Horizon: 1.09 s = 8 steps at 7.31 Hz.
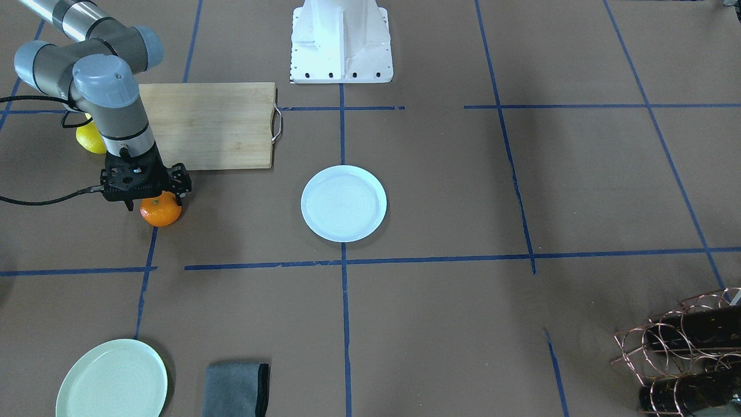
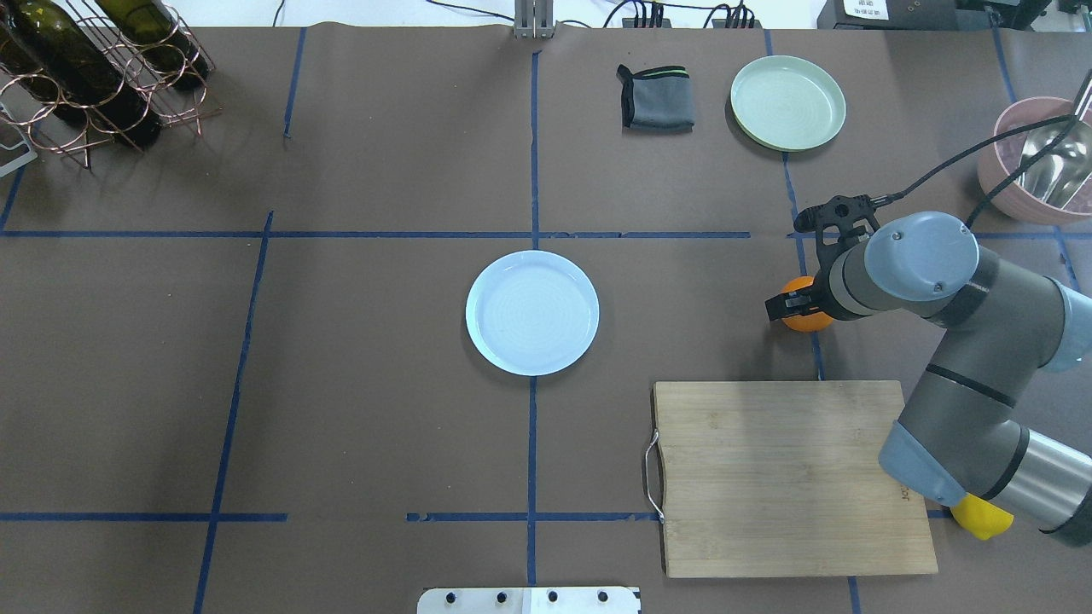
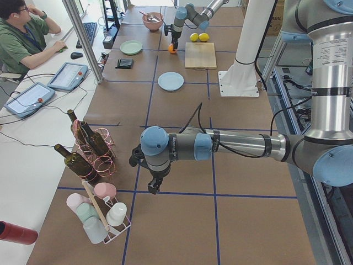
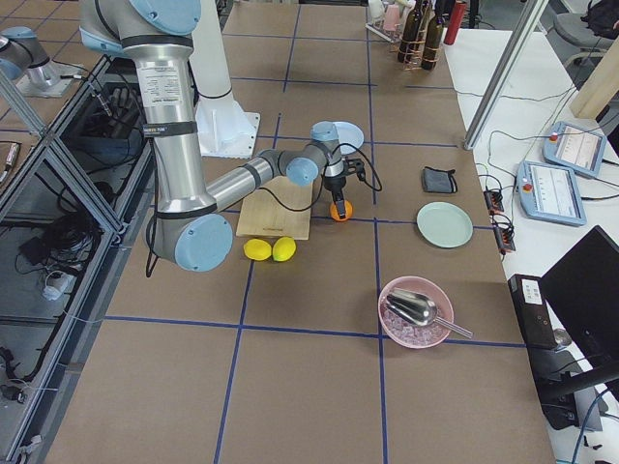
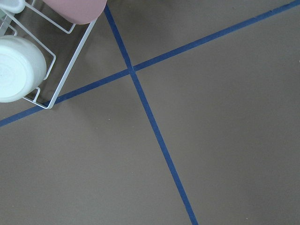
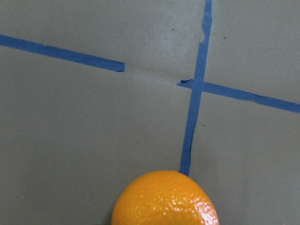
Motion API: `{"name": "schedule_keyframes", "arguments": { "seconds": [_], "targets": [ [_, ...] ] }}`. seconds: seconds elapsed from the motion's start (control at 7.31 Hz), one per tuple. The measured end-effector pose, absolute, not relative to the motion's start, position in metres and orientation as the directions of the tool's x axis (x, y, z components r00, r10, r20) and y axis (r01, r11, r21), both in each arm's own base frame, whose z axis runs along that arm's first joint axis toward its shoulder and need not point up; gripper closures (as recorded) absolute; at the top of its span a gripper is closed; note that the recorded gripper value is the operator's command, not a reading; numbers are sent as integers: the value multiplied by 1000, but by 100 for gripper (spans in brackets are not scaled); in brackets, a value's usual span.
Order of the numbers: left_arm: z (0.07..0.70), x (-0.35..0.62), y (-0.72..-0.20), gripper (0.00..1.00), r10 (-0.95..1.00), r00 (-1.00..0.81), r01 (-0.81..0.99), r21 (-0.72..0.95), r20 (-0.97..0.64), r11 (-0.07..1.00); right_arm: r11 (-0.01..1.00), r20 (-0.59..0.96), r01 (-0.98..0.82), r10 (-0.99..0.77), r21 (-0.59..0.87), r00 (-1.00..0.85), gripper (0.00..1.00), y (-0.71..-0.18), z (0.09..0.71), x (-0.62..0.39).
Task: Pick orange to plate
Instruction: 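Close the right gripper on the orange and lift it, then carry the orange with the right gripper over the white plate and lower it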
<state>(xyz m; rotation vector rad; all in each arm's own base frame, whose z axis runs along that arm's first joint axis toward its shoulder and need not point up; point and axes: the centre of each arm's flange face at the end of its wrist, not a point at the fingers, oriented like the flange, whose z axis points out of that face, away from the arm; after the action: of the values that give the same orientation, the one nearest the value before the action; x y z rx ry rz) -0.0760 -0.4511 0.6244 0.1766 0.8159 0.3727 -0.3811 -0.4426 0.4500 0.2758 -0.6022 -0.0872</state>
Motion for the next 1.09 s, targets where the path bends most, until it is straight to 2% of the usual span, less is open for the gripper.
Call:
{"name": "schedule_keyframes", "arguments": {
  "seconds": [0.27,0.41,0.55,0.68,0.82,1.09],
  "targets": [
    [624,-76,-451,0,391,625,-256,296,-676,920,960,537,7,-162,280,828,1,-442,455,-387],
    [623,-76,-451,0,393,625,-257,298,-675,919,960,534,10,-165,281,829,17,-442,456,-391],
    [623,-76,-451,0,396,624,-258,300,-674,918,959,531,12,-167,282,831,56,-441,457,-394],
    [623,-76,-452,0,397,624,-259,302,-673,918,958,536,7,-166,286,828,78,-443,451,-397],
    [622,-77,-452,0,398,624,-259,304,-672,917,955,556,-8,-165,296,814,82,-447,434,-402],
    [621,-77,-452,0,400,624,-258,306,-671,916,948,617,-56,-159,314,771,79,-459,375,-421]
  ]
}}
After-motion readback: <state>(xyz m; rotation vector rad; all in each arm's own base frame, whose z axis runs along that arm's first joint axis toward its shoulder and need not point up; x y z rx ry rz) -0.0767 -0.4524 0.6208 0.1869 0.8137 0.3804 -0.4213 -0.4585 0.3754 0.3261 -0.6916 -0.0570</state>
